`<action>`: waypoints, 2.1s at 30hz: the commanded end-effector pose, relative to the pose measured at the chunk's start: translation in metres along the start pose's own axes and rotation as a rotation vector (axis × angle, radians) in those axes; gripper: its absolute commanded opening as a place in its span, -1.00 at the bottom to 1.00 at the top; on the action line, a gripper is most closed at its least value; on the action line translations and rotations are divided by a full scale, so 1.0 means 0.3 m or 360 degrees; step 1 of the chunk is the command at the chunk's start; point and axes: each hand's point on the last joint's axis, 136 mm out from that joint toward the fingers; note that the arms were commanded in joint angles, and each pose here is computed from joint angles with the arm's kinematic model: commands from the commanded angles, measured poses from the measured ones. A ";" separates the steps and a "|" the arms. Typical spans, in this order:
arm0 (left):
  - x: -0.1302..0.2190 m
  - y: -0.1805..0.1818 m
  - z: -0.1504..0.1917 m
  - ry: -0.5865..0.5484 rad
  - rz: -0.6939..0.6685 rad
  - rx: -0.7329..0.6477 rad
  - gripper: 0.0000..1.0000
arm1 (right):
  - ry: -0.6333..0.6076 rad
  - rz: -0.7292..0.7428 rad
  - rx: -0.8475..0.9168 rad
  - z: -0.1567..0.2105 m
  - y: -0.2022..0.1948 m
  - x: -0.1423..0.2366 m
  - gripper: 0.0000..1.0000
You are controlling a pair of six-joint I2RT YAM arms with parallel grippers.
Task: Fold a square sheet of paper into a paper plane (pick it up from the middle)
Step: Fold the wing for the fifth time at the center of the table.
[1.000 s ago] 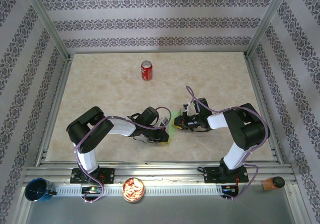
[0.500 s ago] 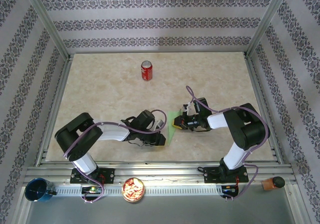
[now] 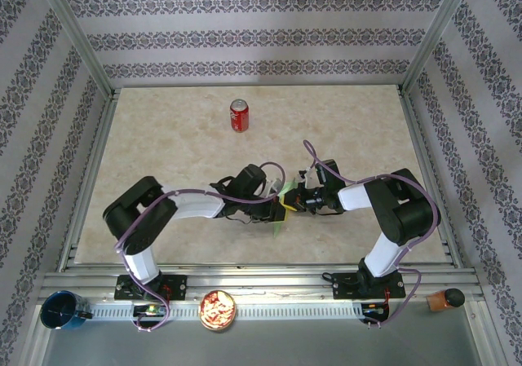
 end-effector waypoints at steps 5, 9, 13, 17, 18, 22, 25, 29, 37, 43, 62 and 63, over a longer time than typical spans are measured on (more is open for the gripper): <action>-0.034 0.000 0.008 0.0048 -0.0036 -0.0037 -0.93 | -0.0050 0.0259 -0.0121 0.010 -0.133 -0.014 -0.95; -0.035 0.046 0.034 0.0084 -0.0144 -0.0047 -0.92 | -0.0049 0.0262 -0.0117 0.011 -0.134 -0.014 -0.95; -0.042 0.069 0.055 0.0110 -0.0163 -0.0036 -0.91 | -0.0046 0.0265 -0.0122 0.012 -0.136 -0.015 -0.95; -0.047 0.087 0.075 0.0142 -0.0205 -0.0038 -0.92 | -0.0045 0.0270 -0.0124 0.016 -0.141 -0.013 -0.95; -0.047 0.090 0.079 0.0144 -0.0214 -0.0041 -0.92 | -0.0046 0.0269 -0.0123 0.016 -0.140 -0.013 -0.95; -0.056 0.097 0.102 0.0169 -0.0196 -0.0028 -0.91 | -0.0044 0.0274 -0.0126 0.018 -0.146 -0.013 -0.95; -0.063 0.110 0.122 0.0187 -0.0199 -0.0011 -0.91 | -0.0048 0.0277 -0.0130 0.018 -0.147 -0.012 -0.95; -0.065 0.124 0.154 0.0218 -0.0211 -0.0001 -0.91 | -0.0057 0.0279 -0.0120 0.016 -0.142 -0.007 -0.95; -0.064 0.136 0.211 0.0251 -0.0206 0.0024 -0.91 | -0.0054 0.0289 -0.0125 0.018 -0.148 -0.006 -0.95; -0.047 0.169 0.268 0.0278 -0.0252 0.0054 -0.91 | -0.0054 0.0295 -0.0129 0.019 -0.154 -0.007 -0.95; 0.083 -0.024 0.177 0.0077 -0.0058 -0.0082 -0.85 | -0.0070 0.0289 -0.0135 0.021 -0.148 -0.001 -0.96; 0.080 -0.027 0.142 0.0055 -0.0051 -0.0064 -0.87 | -0.0069 0.0289 -0.0133 0.022 -0.148 -0.001 -0.95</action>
Point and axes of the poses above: each hand's point on the last joint's axis, 136 mm out from that joint toward the fingers, its own x axis back along the fingers, its own y axis along the line the jaws close on, z = x × y, and after that the axes turned 2 degrees about -x, right-handed
